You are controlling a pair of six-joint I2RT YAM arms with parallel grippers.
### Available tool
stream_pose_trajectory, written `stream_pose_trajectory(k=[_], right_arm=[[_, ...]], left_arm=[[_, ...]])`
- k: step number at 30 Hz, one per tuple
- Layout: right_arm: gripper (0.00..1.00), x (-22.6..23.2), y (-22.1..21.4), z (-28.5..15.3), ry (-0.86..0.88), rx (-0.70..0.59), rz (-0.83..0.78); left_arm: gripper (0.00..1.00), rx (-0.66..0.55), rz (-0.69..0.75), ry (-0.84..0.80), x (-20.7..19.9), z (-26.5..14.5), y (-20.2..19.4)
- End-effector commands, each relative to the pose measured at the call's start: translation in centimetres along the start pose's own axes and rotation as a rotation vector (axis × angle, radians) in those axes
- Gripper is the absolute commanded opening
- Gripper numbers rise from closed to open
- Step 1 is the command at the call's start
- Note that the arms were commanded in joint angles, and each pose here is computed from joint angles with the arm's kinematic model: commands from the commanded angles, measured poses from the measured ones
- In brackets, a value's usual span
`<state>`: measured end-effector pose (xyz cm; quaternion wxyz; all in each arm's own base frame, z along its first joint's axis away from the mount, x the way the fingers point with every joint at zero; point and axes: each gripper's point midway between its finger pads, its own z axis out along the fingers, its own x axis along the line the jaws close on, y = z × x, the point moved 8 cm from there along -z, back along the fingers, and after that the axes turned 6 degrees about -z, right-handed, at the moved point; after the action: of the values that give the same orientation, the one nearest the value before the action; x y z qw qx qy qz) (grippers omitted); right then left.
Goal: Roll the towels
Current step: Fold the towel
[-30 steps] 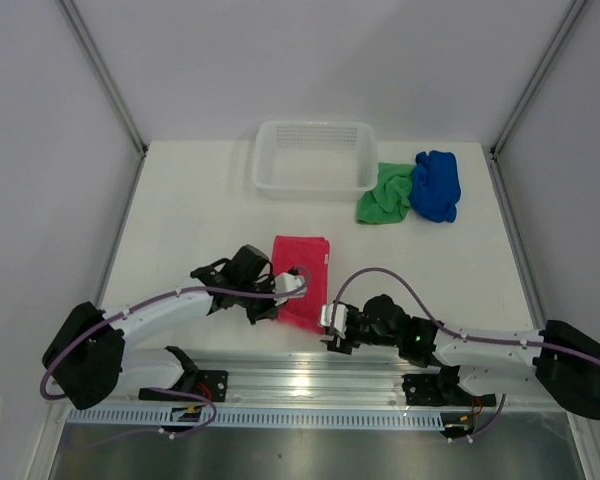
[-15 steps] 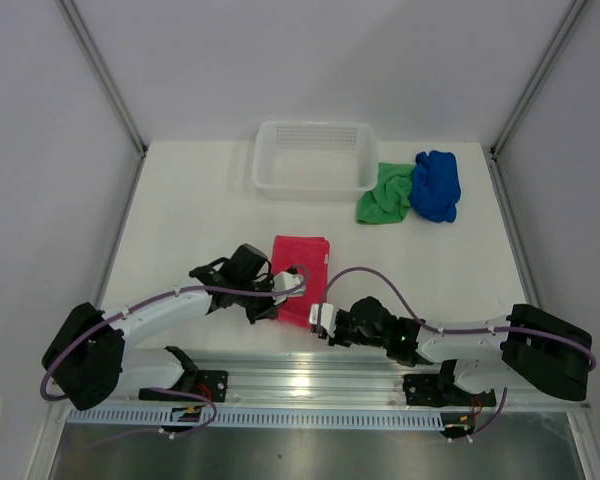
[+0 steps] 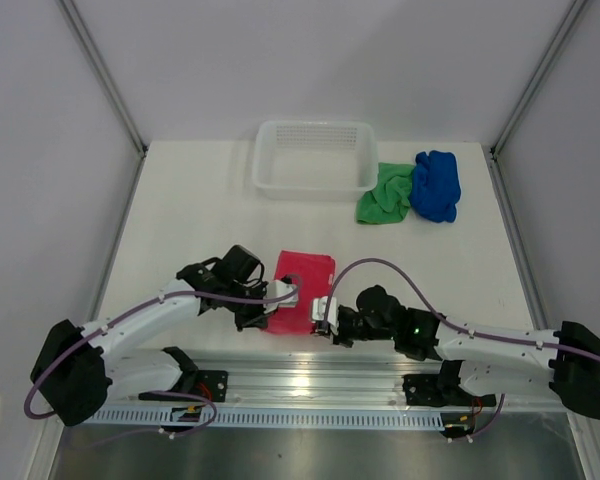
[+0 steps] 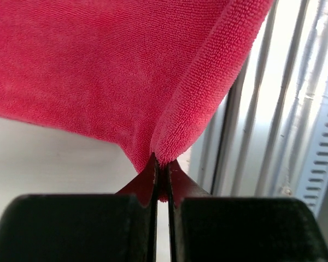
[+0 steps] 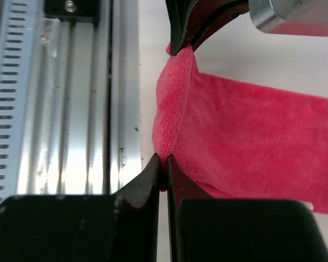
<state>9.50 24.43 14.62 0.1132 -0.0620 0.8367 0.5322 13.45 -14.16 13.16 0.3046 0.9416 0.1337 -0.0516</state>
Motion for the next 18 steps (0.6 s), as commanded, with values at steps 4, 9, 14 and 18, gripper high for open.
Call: stream_pose_trajectory(k=[4,9,14,18], right_arm=[[0.0,1.5,1.7,-1.0,0.18,0.057,0.078],[0.0,-2.8,1.2,-1.4,0.049,0.072,0.161],[0.0,-6.2,-0.3,-1.7,-0.055,0.08,0.245],[0.0,-8.7,-1.0,-1.9,-0.124,0.096,0.291]], left_arm=[[0.03,0.043,0.055,-0.055,-1.5,-2.6,-0.3],[0.06,0.03,0.025,0.003,0.1,-2.9,1.8],[0.07,0.01,-0.003,0.105,3.7,-3.1,5.6],[0.06,0.033,-0.038,0.168,6.6,-2.8,7.2]])
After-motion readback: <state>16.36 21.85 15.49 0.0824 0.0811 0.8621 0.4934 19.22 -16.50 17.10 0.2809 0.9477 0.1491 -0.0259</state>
